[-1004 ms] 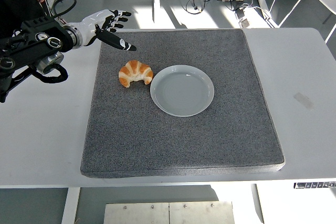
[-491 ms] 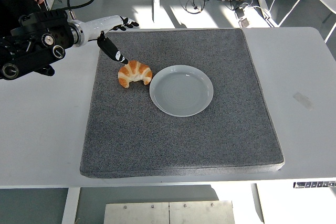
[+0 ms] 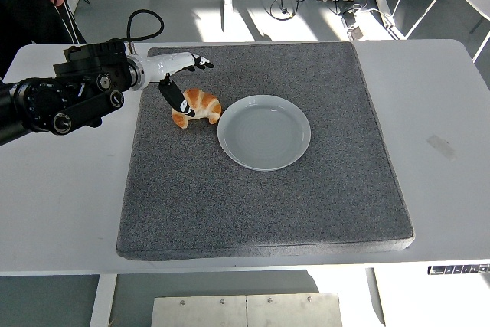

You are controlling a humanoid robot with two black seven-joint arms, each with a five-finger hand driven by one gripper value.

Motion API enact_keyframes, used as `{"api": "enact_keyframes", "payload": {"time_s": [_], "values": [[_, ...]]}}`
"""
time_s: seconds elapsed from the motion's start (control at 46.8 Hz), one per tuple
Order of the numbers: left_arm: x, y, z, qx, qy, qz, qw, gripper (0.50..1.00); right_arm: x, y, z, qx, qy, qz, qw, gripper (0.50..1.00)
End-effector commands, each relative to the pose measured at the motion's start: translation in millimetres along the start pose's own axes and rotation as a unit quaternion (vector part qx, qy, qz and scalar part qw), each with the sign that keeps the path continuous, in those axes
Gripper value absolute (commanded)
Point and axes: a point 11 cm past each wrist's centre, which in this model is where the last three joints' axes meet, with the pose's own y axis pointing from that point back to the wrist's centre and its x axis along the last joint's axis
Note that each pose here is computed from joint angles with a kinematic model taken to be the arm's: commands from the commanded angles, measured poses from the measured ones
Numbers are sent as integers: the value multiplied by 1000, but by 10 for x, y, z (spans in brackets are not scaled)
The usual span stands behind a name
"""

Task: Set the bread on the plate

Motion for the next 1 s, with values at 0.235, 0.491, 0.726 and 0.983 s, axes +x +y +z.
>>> {"api": "enact_keyframes", "payload": {"time_s": [0.235,0.491,0.726,0.983], "values": [[-140,-114,37,2,1,-6,1000,945,17,0,0,0,0,3,1000,1000],[-184,-118,-17,7,-6,-12,1000,943,22,1,1,0,1,3,1000,1000],[-199,-116,-39,10,-9,-13,1000,924,22,0,2,-1,1,4,1000,1000],[-263,-113,-139,27,-37,-23,999,792,22,1,1,0,1,3,1000,1000]]}}
